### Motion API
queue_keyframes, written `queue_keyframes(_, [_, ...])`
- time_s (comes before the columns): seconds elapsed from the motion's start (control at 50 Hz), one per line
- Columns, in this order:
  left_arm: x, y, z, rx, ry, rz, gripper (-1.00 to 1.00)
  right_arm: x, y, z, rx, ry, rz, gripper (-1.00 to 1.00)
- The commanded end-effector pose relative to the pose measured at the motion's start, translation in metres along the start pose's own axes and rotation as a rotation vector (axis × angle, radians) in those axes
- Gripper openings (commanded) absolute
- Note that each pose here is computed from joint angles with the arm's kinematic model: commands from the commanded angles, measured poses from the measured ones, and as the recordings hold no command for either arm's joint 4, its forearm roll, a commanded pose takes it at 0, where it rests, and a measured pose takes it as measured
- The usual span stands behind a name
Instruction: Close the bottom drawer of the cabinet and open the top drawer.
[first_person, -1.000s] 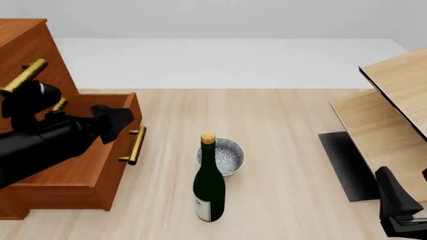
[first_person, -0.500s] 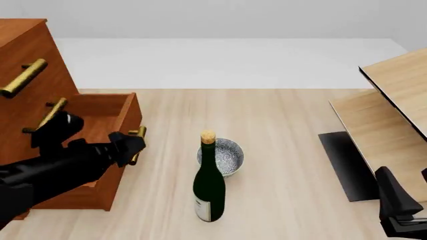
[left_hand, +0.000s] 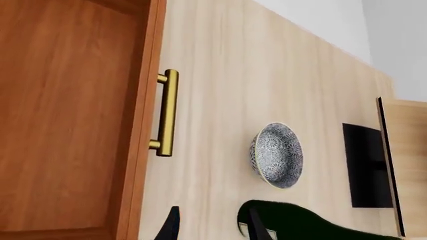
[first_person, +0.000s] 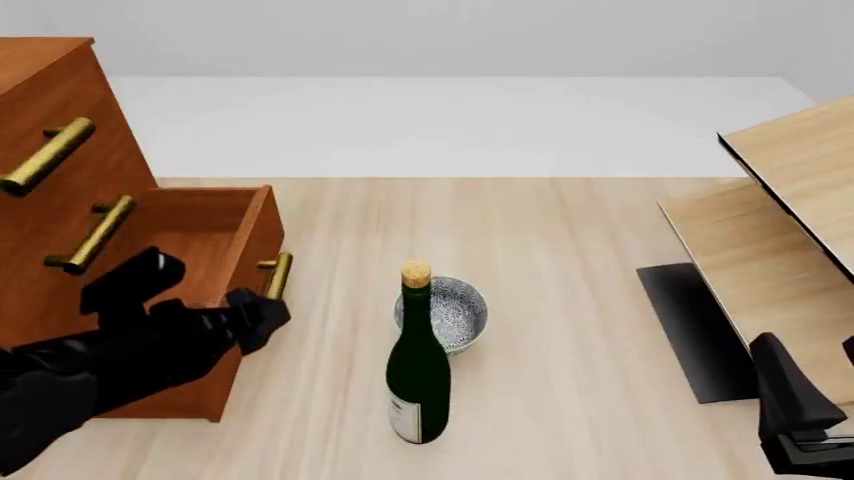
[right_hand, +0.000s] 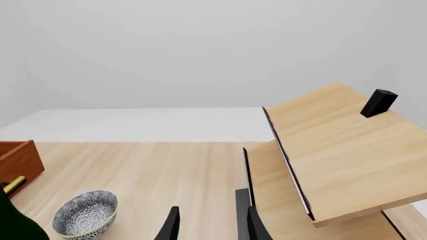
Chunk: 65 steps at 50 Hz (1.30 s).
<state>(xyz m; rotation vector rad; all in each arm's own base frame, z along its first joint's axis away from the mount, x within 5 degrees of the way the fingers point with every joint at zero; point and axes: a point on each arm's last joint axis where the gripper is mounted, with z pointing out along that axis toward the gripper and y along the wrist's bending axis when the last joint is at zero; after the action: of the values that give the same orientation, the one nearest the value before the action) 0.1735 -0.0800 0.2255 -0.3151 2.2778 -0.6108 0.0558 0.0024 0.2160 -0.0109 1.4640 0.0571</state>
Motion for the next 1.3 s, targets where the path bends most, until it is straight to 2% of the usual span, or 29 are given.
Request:
queue_keyframes(0.02, [0.009, 0.008, 0.009, -0.030, 0.032, -0.020, 1.00, 0.000, 0.000, 0.000, 0.000, 0.000, 0.001, 1.00])
queue_keyframes(0.26, [0.015, 0.016, 0.015, -0.050, 0.042, -0.038, 1.00, 0.000, 0.000, 0.000, 0.001, -0.001, 0.005, 1.00])
queue_keyframes(0.36, [0.005, 0.020, 0.014, -0.088, 0.031, -0.016, 1.00, 0.000, 0.000, 0.000, 0.000, -0.001, 0.006, 1.00])
queue_keyframes(0.38, [-0.005, 0.023, 0.013, -0.117, 0.017, 0.028, 1.00, 0.000, 0.000, 0.000, 0.000, -0.001, 0.006, 1.00])
queue_keyframes(0.42, [-0.002, 0.025, 0.015, -0.125, 0.030, 0.008, 1.00, 0.000, 0.000, 0.000, 0.000, -0.001, 0.007, 1.00])
queue_keyframes(0.44, [-0.007, 0.026, 0.013, -0.133, 0.019, 0.033, 1.00, 0.000, 0.000, 0.000, -0.001, -0.001, 0.007, 1.00])
queue_keyframes(0.54, [-0.006, 0.029, 0.015, -0.144, 0.023, 0.032, 1.00, 0.000, 0.000, 0.000, -0.001, -0.001, 0.011, 1.00])
queue_keyframes(0.56, [-0.010, 0.039, 0.018, -0.193, 0.031, 0.051, 1.00, 0.000, 0.000, 0.000, -0.001, -0.001, 0.011, 1.00])
queue_keyframes(0.74, [-0.016, 0.052, 0.019, -0.241, 0.024, 0.075, 1.00, 0.000, 0.000, 0.000, 0.000, -0.002, 0.012, 1.00])
queue_keyframes(0.92, [-0.012, 0.068, 0.024, -0.286, 0.034, 0.068, 1.00, 0.000, 0.000, 0.000, 0.001, -0.002, 0.014, 1.00])
queue_keyframes(1.02, [-0.016, 0.078, 0.021, -0.326, 0.035, 0.108, 1.00, 0.000, 0.000, 0.000, 0.001, -0.002, 0.014, 1.00])
queue_keyframes(1.26, [-0.021, 0.091, 0.015, -0.375, 0.035, 0.147, 1.00, 0.000, 0.000, 0.000, 0.001, -0.002, 0.016, 1.00])
queue_keyframes(1.3, [-0.026, 0.096, 0.008, -0.400, 0.023, 0.189, 1.00, 0.000, 0.000, 0.000, 0.001, -0.002, 0.017, 1.00])
